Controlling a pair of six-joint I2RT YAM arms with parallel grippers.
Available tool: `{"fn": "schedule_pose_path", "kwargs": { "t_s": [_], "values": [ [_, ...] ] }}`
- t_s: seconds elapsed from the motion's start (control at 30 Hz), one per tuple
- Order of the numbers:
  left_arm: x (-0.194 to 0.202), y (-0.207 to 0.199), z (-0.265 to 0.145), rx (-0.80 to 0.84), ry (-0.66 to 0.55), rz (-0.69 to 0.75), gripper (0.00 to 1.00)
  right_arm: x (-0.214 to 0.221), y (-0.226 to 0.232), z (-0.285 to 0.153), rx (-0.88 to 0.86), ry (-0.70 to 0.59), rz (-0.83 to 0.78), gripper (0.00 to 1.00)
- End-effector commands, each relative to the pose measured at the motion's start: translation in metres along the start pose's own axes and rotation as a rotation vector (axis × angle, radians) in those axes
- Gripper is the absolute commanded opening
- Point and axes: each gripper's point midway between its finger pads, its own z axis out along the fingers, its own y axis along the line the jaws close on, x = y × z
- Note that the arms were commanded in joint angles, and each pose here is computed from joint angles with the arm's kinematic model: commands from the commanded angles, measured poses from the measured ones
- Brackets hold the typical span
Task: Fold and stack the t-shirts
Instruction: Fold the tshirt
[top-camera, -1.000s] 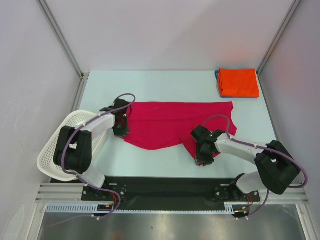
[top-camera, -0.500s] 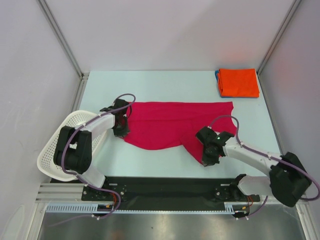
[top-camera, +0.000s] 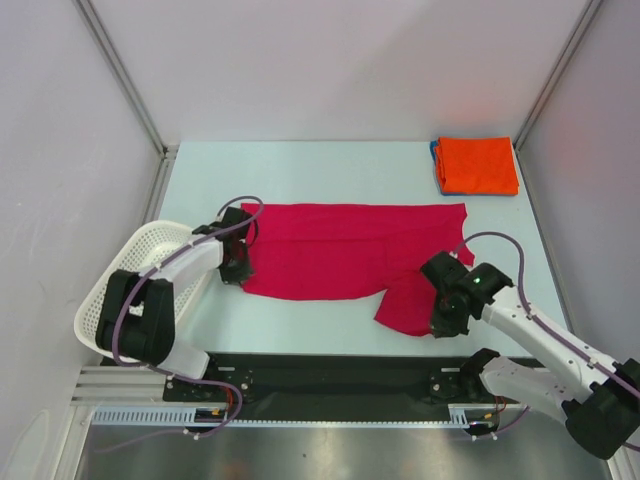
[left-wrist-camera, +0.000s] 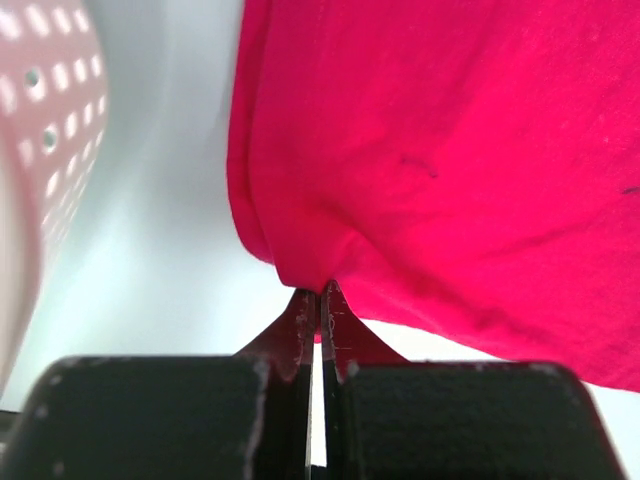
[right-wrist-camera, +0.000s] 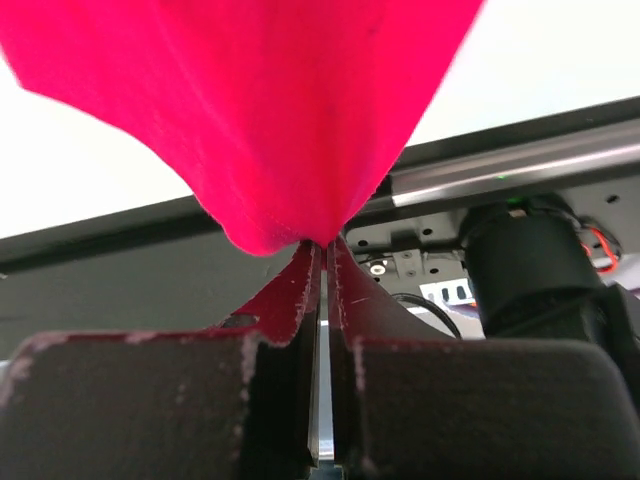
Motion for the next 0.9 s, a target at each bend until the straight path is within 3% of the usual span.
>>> {"fn": "schedule_pose_path", "kwargs": {
  "t_s": [0.0, 0.33, 0.63, 0.87],
  "values": [
    [-0.003, 0.010, -0.012, -0.021, -0.041, -0.073, 0.00, -0.011, -0.021, -0.021, 0.033, -0.025, 0.040, 0.00],
    [0.006, 0.019, -0.021, -0.036, -0.050, -0.118, 0.00, -0.029, -0.048, -0.051, 0.001, -0.019, 0.130, 0.00],
    [0.006, 0.022, -0.021, -0.061, -0.041, -0.132, 0.00, -0.047, -0.039, -0.065, -0.077, -0.023, 0.177, 0.00],
    [-0.026, 0.010, -0.030, -0.043, -0.093, -0.092, 0.00, -0.096, -0.043, -0.076, -0.102, -0.093, 0.241, 0.00]
  ]
}}
